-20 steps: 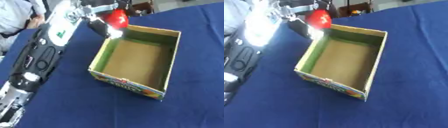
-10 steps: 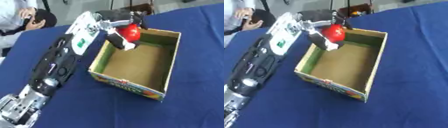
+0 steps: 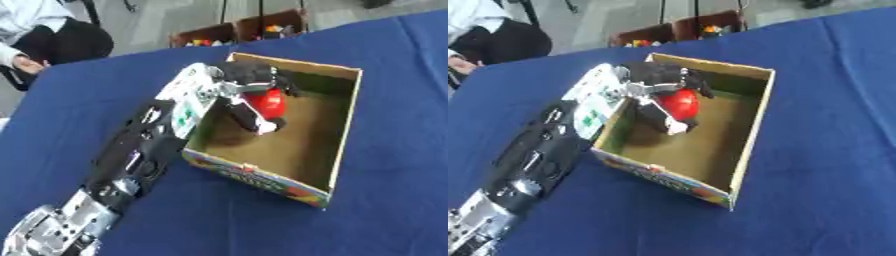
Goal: Pick up objects on the table and place them in the box.
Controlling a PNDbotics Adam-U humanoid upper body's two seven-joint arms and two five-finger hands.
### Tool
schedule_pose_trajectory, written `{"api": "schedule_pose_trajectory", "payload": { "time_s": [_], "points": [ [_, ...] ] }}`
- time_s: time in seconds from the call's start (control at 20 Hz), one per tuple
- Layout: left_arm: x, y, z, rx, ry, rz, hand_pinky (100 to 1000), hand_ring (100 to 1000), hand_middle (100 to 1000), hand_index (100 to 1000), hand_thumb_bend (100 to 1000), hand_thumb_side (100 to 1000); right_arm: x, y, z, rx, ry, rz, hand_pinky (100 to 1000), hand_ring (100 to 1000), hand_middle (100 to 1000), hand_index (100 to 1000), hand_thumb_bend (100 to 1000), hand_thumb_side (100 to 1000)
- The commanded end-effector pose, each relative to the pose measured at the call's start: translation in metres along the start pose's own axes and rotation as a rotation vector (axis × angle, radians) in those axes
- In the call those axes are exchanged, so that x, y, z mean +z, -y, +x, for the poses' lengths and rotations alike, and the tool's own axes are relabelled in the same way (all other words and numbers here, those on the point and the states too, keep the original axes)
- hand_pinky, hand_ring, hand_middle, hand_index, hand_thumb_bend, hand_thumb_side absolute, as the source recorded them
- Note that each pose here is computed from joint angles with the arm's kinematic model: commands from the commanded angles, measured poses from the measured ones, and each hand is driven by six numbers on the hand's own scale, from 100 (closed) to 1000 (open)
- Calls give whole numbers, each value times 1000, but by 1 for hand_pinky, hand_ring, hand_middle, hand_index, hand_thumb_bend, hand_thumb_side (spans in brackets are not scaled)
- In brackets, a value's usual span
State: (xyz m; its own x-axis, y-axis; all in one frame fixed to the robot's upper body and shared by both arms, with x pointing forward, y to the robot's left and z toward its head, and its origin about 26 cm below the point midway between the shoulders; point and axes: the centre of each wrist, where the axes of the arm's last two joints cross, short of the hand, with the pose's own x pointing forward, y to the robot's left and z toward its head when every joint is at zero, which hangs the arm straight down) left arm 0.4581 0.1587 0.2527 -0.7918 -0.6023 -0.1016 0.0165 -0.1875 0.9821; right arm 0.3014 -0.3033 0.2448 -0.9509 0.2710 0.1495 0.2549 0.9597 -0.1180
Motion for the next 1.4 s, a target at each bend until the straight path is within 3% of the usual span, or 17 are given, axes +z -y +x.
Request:
{"api": "schedule_pose_trajectory", "payload": {
  "time_s": [0.05,0.3,0.45,0.5,0.55,0.65,0.75,0.85,1.0,1.2,1.4],
  "points": [
    [0,-5,0,-19,22,-20,434,753,813,932,122,563,-6,1,3,-5,25,2,756,807,635,748,100,995],
    [-2,-2,3,-34,56,-62,610,876,899,1000,232,726,-6,1,3,-5,24,0,756,807,635,748,100,996],
    [0,-4,4,-51,68,-69,713,929,940,1000,292,776,-5,1,3,-4,22,0,756,807,635,748,100,996],
    [1,-5,4,-60,71,-65,816,978,963,1000,320,804,-5,1,3,-4,21,0,756,808,635,748,100,997],
    [2,-7,5,-71,74,-58,859,1000,976,1000,345,823,-4,1,3,-3,20,-1,756,808,635,748,100,997],
    [5,-11,6,-87,80,-40,996,1000,999,1000,436,890,-4,1,3,-3,17,-1,756,807,635,748,100,997],
    [8,-14,6,-98,88,-15,1000,1000,1000,1000,576,986,-3,2,3,-1,15,-1,756,807,634,747,100,996],
    [12,-17,6,-105,97,13,1000,1000,1000,1000,615,1000,-3,2,3,1,13,-2,755,807,634,747,100,995],
    [21,-25,7,-105,111,90,1000,1000,1000,1000,563,1000,-2,3,3,5,10,-4,755,805,634,746,100,999],
    [53,-58,13,-141,145,349,1000,1000,999,1000,469,1000,-2,6,3,14,10,-13,753,804,635,744,100,992],
    [93,-90,22,-116,185,616,1000,1000,965,1000,450,1000,-1,8,3,23,10,-15,752,802,635,744,100,989]
  ]
}}
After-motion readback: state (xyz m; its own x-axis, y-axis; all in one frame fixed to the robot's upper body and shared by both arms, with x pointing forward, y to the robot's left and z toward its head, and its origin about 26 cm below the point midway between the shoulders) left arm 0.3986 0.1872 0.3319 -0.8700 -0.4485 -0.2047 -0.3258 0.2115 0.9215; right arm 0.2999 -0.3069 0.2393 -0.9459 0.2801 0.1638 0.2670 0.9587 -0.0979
